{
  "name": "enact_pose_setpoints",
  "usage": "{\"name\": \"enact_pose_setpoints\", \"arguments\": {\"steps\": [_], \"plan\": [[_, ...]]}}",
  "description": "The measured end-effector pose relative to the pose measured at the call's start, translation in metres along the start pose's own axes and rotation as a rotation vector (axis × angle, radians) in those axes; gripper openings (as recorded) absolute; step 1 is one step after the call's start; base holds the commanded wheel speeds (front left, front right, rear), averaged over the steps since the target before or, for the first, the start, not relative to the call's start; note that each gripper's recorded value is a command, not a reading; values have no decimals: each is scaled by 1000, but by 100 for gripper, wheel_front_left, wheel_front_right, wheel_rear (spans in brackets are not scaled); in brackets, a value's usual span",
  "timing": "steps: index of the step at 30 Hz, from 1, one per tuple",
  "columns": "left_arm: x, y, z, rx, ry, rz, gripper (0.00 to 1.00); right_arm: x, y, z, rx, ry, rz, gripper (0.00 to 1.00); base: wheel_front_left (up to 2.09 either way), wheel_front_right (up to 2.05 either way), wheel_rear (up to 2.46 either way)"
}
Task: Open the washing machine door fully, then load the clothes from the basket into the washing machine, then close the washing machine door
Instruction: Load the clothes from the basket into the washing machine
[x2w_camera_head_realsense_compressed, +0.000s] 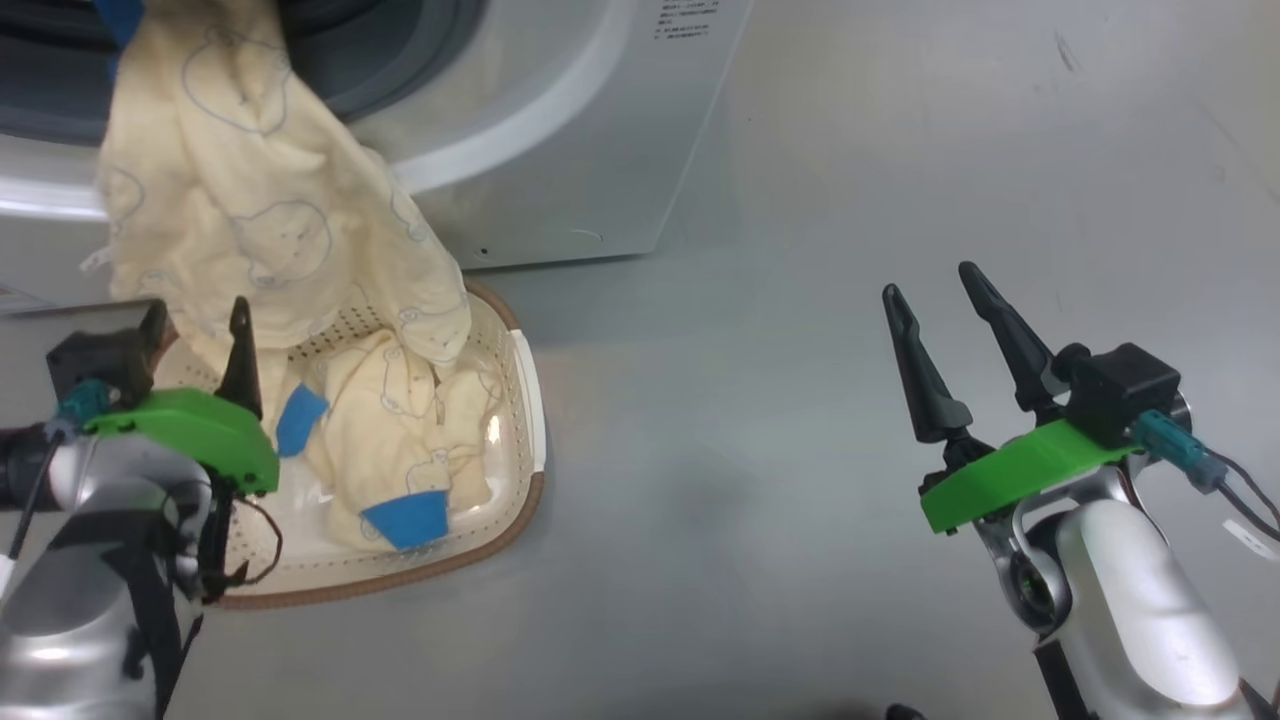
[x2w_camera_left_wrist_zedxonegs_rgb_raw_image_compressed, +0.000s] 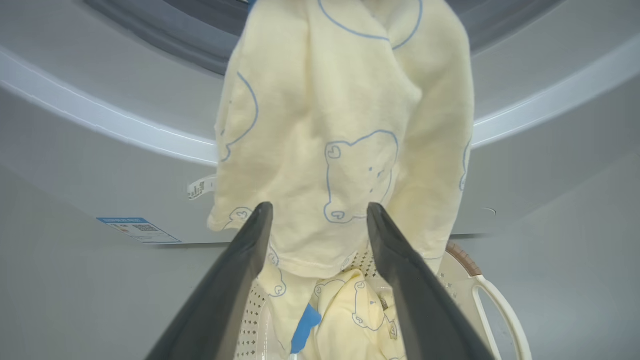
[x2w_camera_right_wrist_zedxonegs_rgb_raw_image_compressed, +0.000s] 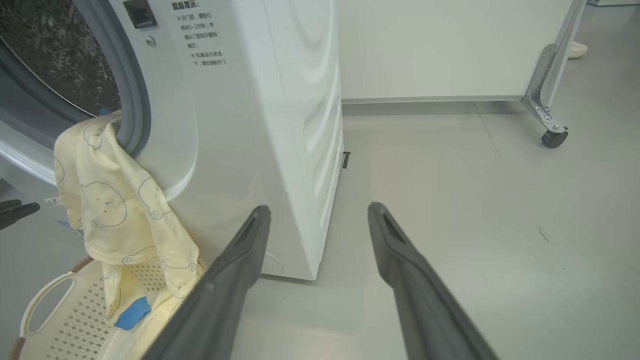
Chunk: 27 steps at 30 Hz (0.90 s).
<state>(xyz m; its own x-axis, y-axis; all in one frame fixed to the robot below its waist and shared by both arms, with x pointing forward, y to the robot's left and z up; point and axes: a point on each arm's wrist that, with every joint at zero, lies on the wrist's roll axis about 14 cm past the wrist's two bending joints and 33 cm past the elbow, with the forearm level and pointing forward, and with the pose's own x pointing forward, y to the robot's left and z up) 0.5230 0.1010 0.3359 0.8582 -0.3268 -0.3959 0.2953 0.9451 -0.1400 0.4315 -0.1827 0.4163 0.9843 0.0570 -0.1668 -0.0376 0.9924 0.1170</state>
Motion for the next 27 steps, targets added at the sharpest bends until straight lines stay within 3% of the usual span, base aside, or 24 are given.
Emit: {"name": "enact_pose_setpoints", "arguments": {"steps": [13,27], "plan": [[66,-5,-33,-18,99,-77,100,18,-17,-25,7,49,-35,100,0,0,0],[94,0,-55,-13,204,-74,100,24,-24,-34,21,67,-49,100,0,0,0]]}}
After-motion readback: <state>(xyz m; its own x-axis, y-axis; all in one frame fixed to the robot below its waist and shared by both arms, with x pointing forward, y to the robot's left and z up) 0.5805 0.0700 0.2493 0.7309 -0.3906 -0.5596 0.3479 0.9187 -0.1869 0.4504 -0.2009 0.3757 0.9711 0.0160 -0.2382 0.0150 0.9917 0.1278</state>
